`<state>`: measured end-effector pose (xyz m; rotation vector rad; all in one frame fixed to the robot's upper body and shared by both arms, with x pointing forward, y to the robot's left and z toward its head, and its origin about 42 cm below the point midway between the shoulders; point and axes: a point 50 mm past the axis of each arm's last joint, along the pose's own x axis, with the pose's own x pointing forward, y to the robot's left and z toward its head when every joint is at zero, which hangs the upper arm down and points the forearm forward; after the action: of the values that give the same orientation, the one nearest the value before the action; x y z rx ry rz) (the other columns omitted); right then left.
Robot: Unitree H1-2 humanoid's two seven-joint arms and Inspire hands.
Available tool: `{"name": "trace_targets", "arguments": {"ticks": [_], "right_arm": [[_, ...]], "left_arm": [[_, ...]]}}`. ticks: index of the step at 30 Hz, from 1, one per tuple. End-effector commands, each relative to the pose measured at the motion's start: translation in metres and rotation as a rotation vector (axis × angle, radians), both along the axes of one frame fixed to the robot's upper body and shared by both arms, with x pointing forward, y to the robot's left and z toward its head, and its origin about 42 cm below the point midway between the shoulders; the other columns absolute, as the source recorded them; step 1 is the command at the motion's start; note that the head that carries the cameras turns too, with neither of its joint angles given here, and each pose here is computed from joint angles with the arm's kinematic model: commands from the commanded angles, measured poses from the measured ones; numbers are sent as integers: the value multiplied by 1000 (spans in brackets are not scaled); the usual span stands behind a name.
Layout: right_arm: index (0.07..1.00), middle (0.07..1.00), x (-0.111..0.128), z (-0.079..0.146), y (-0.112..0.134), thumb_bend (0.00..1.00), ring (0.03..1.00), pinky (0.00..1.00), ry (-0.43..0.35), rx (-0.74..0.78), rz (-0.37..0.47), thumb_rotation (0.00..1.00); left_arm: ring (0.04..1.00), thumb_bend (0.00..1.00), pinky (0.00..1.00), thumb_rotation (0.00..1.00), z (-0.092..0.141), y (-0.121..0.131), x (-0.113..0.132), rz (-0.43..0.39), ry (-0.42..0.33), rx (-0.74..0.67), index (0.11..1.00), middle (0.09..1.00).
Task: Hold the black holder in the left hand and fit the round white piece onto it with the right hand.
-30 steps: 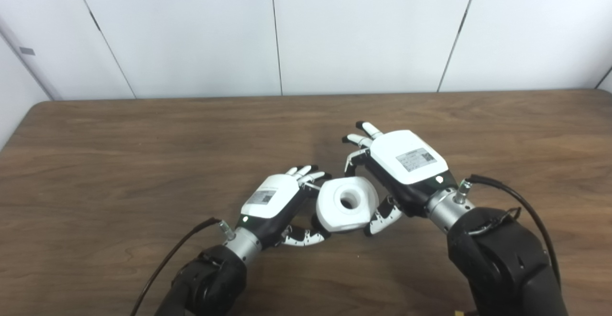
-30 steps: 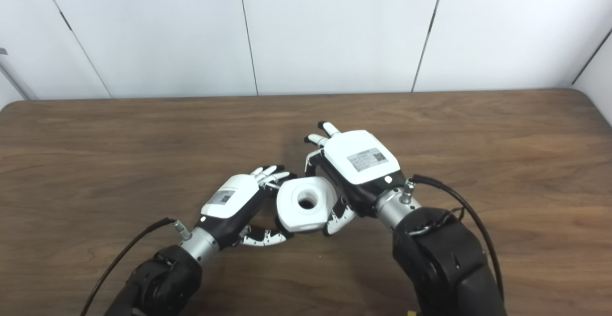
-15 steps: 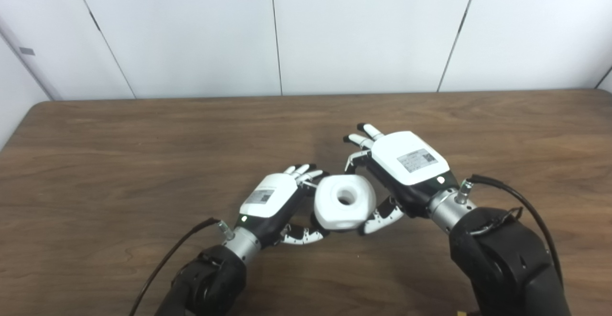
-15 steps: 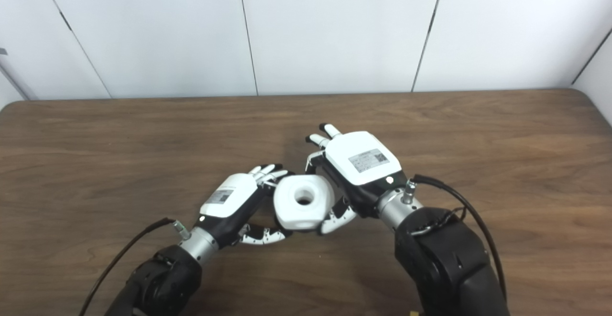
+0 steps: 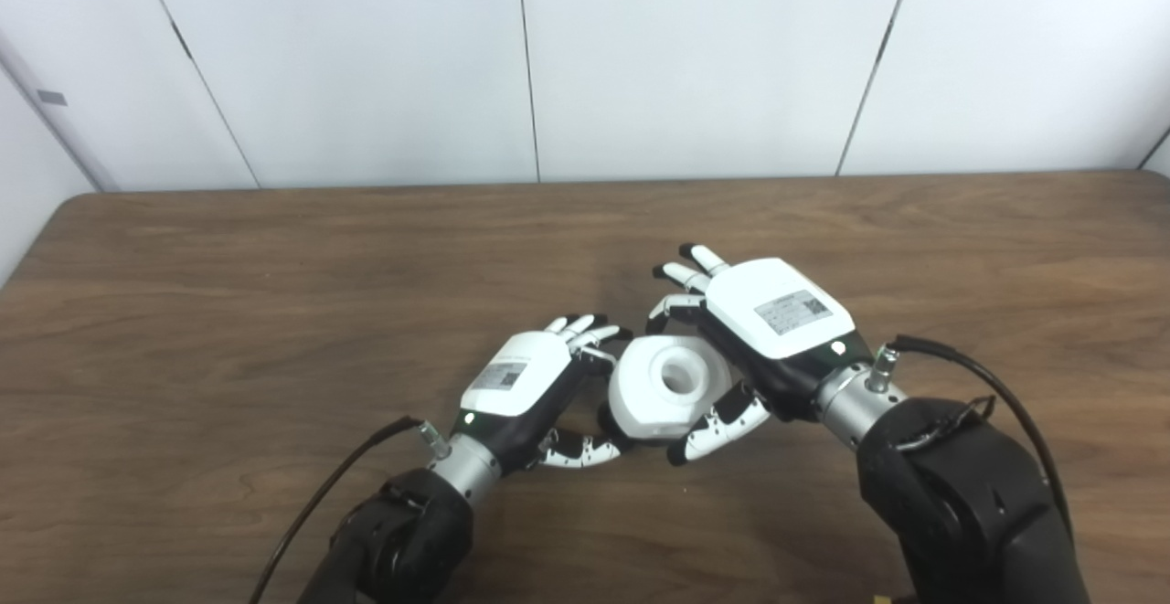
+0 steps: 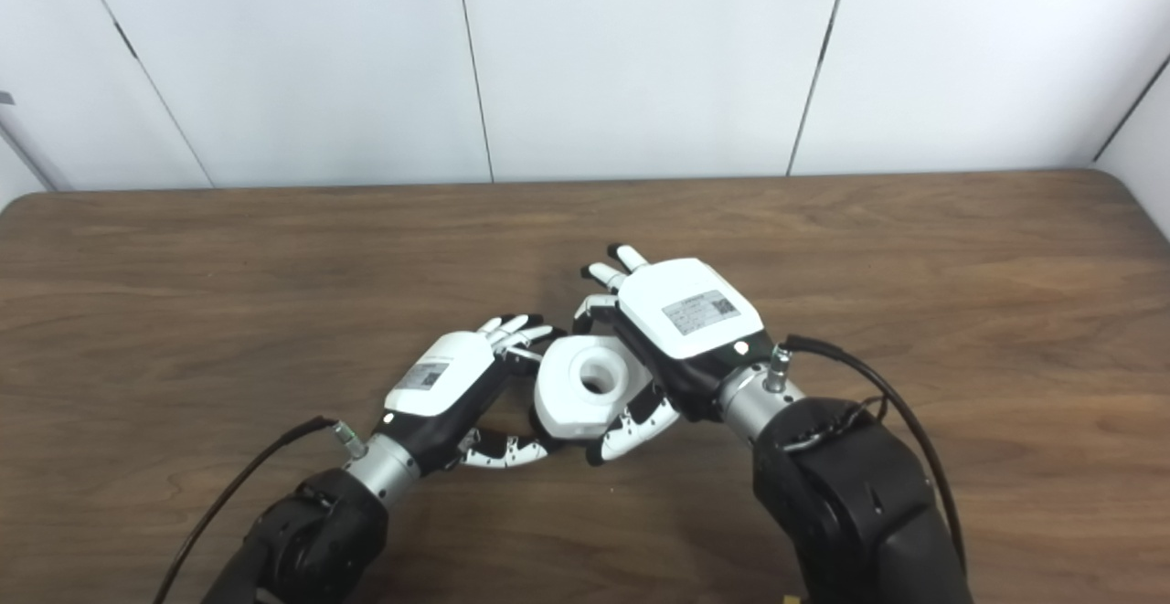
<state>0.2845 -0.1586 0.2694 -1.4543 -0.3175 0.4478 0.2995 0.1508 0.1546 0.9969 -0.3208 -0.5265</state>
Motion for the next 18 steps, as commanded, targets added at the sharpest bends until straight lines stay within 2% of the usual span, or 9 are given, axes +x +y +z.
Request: {"name": "trace_targets", "arguments": {"ticks": [1, 10, 18], "right_arm": [[756, 946, -3, 17, 2, 903, 1000, 749, -68, 28, 15, 453], [764, 953, -3, 16, 1, 933, 1000, 770, -54, 25, 17, 467], [756, 948, -3, 16, 1, 934, 1000, 735, -53, 22, 19, 475]], "left_arm": [[971, 515, 1000, 50, 13, -4, 6, -18, -66, -7, 481, 904], [976, 515, 1000, 50, 13, -4, 7, -11, -62, -4, 481, 908], [974, 515, 1000, 51, 14, -5, 7, -5, -66, 2, 481, 903]]}}
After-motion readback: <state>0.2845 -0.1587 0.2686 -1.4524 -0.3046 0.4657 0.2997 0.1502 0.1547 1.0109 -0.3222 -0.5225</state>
